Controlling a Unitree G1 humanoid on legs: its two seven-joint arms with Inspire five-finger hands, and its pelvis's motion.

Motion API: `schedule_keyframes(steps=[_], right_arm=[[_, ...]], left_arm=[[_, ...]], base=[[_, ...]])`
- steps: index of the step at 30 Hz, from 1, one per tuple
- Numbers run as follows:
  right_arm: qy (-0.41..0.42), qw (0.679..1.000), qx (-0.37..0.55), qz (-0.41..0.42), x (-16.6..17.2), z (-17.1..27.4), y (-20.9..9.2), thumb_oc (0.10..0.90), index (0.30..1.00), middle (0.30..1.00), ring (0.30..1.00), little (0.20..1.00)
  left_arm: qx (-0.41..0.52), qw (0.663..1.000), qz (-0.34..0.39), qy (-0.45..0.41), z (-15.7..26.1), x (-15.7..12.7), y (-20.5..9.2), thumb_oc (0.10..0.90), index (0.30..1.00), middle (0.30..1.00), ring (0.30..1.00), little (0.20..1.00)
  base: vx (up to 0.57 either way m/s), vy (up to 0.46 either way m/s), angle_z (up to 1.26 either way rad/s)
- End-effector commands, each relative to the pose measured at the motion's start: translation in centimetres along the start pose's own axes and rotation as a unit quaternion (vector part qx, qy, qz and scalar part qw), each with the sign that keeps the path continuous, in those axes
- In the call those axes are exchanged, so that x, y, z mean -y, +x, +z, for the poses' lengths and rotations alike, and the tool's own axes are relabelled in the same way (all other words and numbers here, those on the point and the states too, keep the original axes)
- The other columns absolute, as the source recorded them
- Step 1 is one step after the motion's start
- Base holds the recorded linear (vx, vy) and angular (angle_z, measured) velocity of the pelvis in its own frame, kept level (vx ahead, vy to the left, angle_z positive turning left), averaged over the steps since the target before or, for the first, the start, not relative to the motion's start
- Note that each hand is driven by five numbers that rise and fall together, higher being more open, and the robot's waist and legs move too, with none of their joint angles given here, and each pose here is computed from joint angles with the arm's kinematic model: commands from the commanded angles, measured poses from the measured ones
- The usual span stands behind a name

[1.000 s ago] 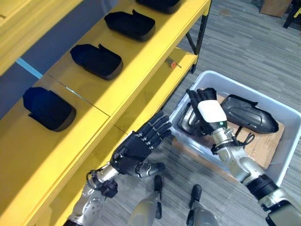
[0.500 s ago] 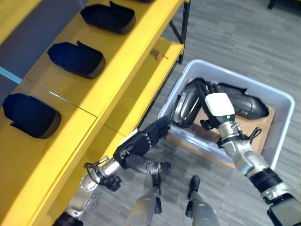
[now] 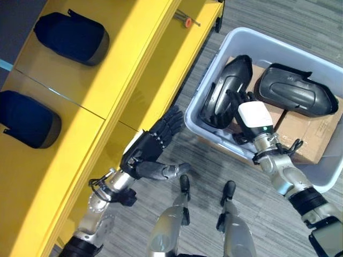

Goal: Move parts from the plastic box to the shelf.

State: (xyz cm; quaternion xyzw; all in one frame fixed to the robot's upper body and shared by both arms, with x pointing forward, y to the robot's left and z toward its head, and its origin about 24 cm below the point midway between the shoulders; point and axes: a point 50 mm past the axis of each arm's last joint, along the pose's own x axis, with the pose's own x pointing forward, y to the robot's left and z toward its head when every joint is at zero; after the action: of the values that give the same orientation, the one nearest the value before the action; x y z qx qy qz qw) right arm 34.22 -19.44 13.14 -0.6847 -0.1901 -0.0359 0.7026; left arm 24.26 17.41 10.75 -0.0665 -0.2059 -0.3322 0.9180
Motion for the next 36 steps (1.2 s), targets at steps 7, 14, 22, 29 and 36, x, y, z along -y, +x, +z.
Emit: schedule_keyframes(steps=[7,14,22,29,36], right_arm=[[-0.07,0.986,0.083,-0.126,6.7,2.7,4.9,0.9,1.0,1.0,1.0,1.0],[-0.158,0.981,0.093,-0.06,5.7,2.8,6.1,0.9,1.0,1.0,1.0,1.0],[-0.267,0.96,0.076,0.022,4.8,1.7,7.4,0.9,1.0,1.0,1.0,1.0],[-0.285,0.956,0.009,0.067,3.9,-0.5,7.7,0.9,1.0,1.0,1.0,1.0],[-0.302,0.942,-0.093,0.109,3.9,-4.7,7.2,0.9,1.0,1.0,1.0,1.0]], left_arm=[[0.137,0.99,-0.034,0.01,3.7,1.5,1.9,0.9,1.0,1.0,1.0,1.0],[0.134,0.99,-0.047,0.003,3.5,1.8,2.3,0.9,1.0,1.0,1.0,1.0],[0.12,0.99,-0.071,-0.009,2.9,2.0,2.0,0.9,1.0,1.0,1.0,1.0],[0.119,0.989,-0.083,-0.011,2.8,1.8,1.9,0.9,1.0,1.0,1.0,1.0],[0.119,0.989,-0.09,-0.018,2.7,1.8,1.7,0.9,1.0,1.0,1.0,1.0]], base=[[-0.04,-0.002,-0.03],[-0.01,-0.012,0.02],[0.01,-0.038,0.09],[0.01,-0.055,0.05],[0.02,-0.049,0.03]])
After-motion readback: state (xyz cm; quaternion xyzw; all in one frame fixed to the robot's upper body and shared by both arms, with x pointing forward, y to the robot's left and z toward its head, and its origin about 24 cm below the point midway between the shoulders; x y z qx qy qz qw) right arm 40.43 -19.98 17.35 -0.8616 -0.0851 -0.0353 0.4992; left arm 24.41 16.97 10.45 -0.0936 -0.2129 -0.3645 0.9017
